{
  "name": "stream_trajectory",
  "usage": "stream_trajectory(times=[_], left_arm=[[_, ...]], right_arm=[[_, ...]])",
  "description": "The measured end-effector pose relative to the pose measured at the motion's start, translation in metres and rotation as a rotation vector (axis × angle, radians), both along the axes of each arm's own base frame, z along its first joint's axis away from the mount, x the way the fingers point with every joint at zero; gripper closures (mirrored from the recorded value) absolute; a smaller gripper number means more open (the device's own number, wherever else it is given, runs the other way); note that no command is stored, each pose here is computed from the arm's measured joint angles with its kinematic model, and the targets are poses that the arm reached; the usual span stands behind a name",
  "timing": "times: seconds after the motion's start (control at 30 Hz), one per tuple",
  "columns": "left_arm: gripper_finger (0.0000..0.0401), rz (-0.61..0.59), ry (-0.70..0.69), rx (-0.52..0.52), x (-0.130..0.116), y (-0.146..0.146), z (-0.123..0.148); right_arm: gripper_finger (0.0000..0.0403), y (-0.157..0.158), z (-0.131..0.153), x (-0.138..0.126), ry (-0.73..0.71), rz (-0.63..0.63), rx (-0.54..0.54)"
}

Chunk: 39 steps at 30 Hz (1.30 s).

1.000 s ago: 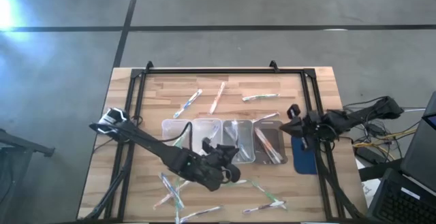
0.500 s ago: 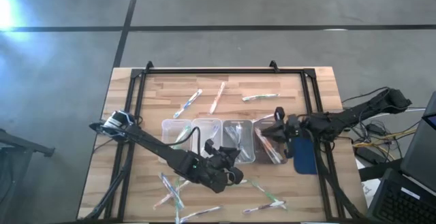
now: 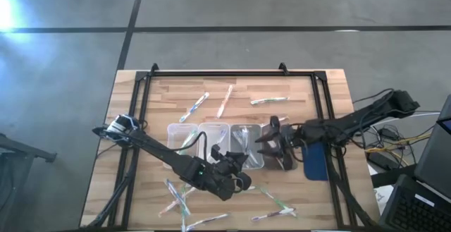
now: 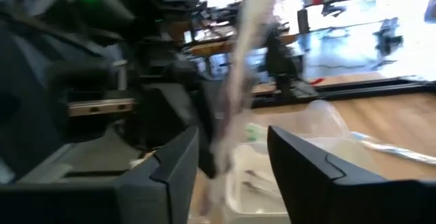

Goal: Pick & Place Toothbrushes
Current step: Put the purple toothbrush into the white bin

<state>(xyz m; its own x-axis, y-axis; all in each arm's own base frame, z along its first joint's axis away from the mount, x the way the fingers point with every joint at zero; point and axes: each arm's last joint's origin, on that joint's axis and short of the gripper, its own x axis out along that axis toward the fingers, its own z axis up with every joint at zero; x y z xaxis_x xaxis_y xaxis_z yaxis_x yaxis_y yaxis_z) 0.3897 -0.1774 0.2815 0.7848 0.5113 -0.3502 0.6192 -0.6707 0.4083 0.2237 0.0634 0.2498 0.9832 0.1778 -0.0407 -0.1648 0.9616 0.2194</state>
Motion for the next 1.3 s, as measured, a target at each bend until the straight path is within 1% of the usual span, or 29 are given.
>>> stream_trajectory(times=[0.07,0.23,0.5,0.63,0.8,0.93,1.07,1.3], left_arm=[[0.0367,0.0,0.0,-0.001,0.0,0.0,0.0],[0.0367,0.001,0.0,0.003,0.0,0.0,0.0],[0.0366,0.004,-0.007,-0.003,0.0,0.0,0.001],[0.0366,0.004,-0.008,-0.004,0.0,0.0,0.001],[0.0366,0.003,-0.012,-0.004,-0.001,-0.001,0.002],[0.0366,0.001,-0.032,-0.013,0.0,-0.002,0.01],[0.0366,0.004,-0.044,-0.013,0.0,-0.003,0.015],[0.0366,0.007,-0.05,-0.02,0.0,-0.003,0.016]], right_arm=[[0.0218,0.002,0.001,0.005,0.003,0.034,0.004],[0.0197,0.006,0.0,0.016,0.018,0.037,-0.001],[0.0187,0.01,0.003,0.03,-0.004,0.036,-0.018],[0.0196,0.011,0.004,0.035,-0.03,0.033,-0.013],[0.0212,0.011,0.001,0.037,-0.016,0.028,-0.017],[0.0225,0.007,-0.004,0.041,-0.005,0.013,-0.018],[0.0237,0.004,-0.005,0.046,-0.031,-0.004,-0.012],[0.0275,0.004,-0.005,0.048,-0.058,-0.003,-0.01]])
